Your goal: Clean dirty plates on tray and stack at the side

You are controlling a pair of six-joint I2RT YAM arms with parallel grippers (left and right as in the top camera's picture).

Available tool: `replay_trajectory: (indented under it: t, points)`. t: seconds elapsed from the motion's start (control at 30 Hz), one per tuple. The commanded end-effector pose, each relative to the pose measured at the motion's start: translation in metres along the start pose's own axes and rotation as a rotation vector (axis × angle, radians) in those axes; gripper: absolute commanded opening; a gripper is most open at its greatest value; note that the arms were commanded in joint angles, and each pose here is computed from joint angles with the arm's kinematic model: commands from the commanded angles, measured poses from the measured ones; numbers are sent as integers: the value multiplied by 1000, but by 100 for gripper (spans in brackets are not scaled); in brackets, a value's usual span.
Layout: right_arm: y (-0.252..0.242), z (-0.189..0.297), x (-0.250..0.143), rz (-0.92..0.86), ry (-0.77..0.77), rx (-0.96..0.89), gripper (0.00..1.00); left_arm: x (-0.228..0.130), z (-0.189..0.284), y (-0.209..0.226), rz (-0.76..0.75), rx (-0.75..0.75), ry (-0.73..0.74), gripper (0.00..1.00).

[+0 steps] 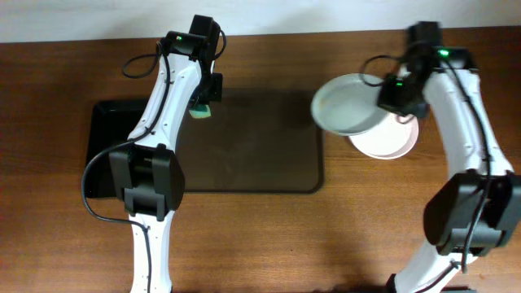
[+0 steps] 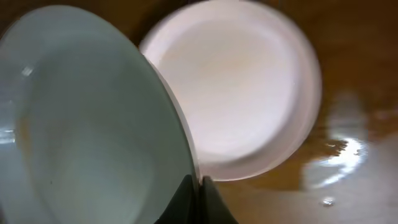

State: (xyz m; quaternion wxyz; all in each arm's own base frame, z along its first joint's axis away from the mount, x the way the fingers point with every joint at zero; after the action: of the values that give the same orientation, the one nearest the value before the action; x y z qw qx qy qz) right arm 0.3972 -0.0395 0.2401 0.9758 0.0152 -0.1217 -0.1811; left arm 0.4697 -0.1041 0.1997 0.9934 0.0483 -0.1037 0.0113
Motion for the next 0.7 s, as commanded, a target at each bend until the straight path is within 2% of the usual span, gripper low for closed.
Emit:
replay_trajectory:
  t: [0.0,0.1,0.23,0.27,0.3,0.33,0.37,0.43,0.5,0.6,0.67]
  points:
    - [-50,-14,-1,-112,-4,-17,4,0,-6,1,12,-6,14,1]
    - [-86,-52,-14,-201,14,-40,4,0,-6,1,12,-6,14,1]
    - [-83,-91,-26,-168,-25,-34,5,0,-6,1,13,-7,10,1]
    - [-83,-91,-27,-168,-23,-35,36,0,-6,1,13,-7,10,1]
    - [-83,-91,-27,-177,-19,-31,91,1,-5,1,13,-8,7,1]
    - [-82,-89,-27,-183,-19,-15,96,2,-2,1,15,-11,-3,1]
    - [-80,-84,-25,-183,-18,10,99,4,5,2,17,-14,-17,1]
    - [-69,-50,-15,-166,-74,78,99,5,42,15,39,-15,-69,1]
    - [-57,-19,-13,-142,-121,176,98,-6,70,43,89,8,-55,1]
    - [-25,-9,-19,-64,-122,253,98,-20,75,90,175,65,51,1]
    - [10,-11,-27,32,-115,278,98,-27,61,142,281,132,119,1]
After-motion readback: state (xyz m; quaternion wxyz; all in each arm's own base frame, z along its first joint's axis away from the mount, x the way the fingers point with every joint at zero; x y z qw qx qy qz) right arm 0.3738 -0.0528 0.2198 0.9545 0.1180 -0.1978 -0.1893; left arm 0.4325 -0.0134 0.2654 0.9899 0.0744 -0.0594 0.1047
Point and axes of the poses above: each gripper's point midway between its finger pads, its own z axis back along the fingers, its own y axis along the line the jaws close on, x = y × z, the point moved 10 cm from there along z, back along the fingers, and after that the axes turned 5 degrees about z, right-handed, at the moved point
